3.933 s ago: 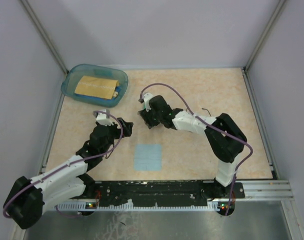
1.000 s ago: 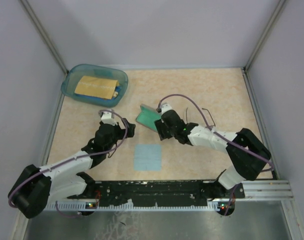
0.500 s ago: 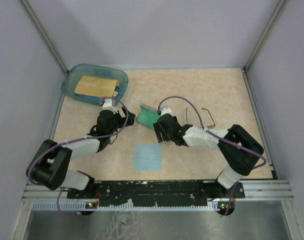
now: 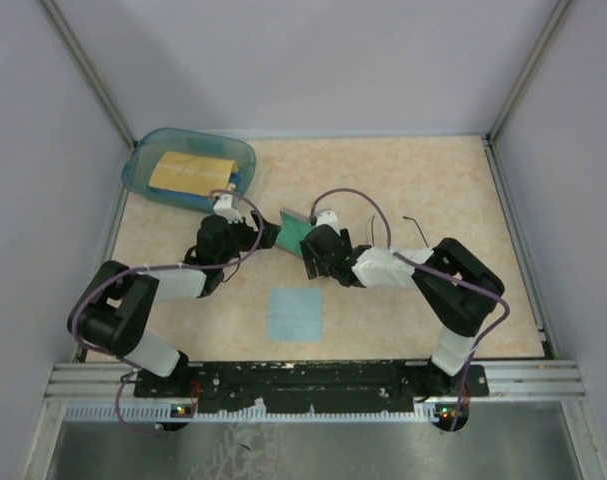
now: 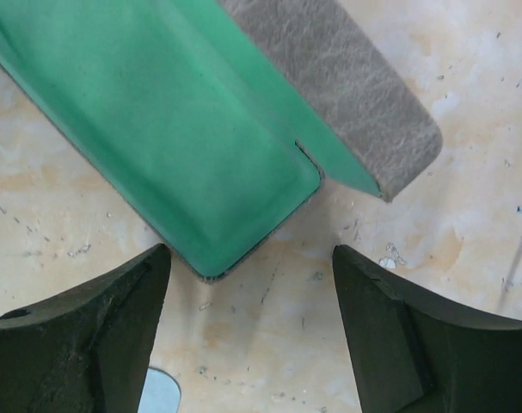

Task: Organize the sunglasses
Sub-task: Adjust the sunglasses case at the center of the board.

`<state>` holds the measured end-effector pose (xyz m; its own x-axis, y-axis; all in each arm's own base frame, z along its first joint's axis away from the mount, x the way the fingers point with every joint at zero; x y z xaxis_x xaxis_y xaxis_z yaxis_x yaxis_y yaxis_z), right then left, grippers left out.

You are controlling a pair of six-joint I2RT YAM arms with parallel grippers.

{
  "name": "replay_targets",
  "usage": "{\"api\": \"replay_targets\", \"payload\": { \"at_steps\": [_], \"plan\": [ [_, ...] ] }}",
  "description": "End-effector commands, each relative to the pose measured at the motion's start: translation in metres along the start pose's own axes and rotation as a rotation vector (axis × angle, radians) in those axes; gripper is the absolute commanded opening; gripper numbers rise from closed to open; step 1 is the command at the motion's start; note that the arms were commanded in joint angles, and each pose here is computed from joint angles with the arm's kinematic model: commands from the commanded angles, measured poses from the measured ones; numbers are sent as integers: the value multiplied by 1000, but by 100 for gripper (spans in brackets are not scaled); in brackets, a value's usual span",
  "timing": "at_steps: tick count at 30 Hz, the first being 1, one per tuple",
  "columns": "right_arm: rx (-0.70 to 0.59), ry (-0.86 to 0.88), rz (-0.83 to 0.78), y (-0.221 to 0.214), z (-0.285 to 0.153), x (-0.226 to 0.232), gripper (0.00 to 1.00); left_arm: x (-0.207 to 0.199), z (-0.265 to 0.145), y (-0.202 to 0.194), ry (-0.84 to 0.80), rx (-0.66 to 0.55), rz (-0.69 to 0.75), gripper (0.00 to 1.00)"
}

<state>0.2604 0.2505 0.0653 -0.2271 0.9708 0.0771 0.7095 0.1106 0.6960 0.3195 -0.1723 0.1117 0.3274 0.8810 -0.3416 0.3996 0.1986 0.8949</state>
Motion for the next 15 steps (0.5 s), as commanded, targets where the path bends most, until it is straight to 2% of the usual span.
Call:
{"api": "replay_targets", "payload": {
  "at_steps": [1,15],
  "plan": [
    [-15,-69,41,7,11,-9,76,-11,-6,9,-75,-47,7,100],
    [-65,-62,59,39,20,-29,76,-21,-62,-22,-78,19,-39,100]
  ]
}}
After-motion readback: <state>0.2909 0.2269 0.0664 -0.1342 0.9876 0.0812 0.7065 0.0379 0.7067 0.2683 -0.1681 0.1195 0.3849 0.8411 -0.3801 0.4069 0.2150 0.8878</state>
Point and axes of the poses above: each gripper's point midway between its finger pads, its own z axis out along the fingers, its own x axis along the line the jaws close on, y = z × x, the point moved 6 cm from there along -z, back along the fingers, and after that the axes turned 7 degrees about z, right-handed, at the moved point
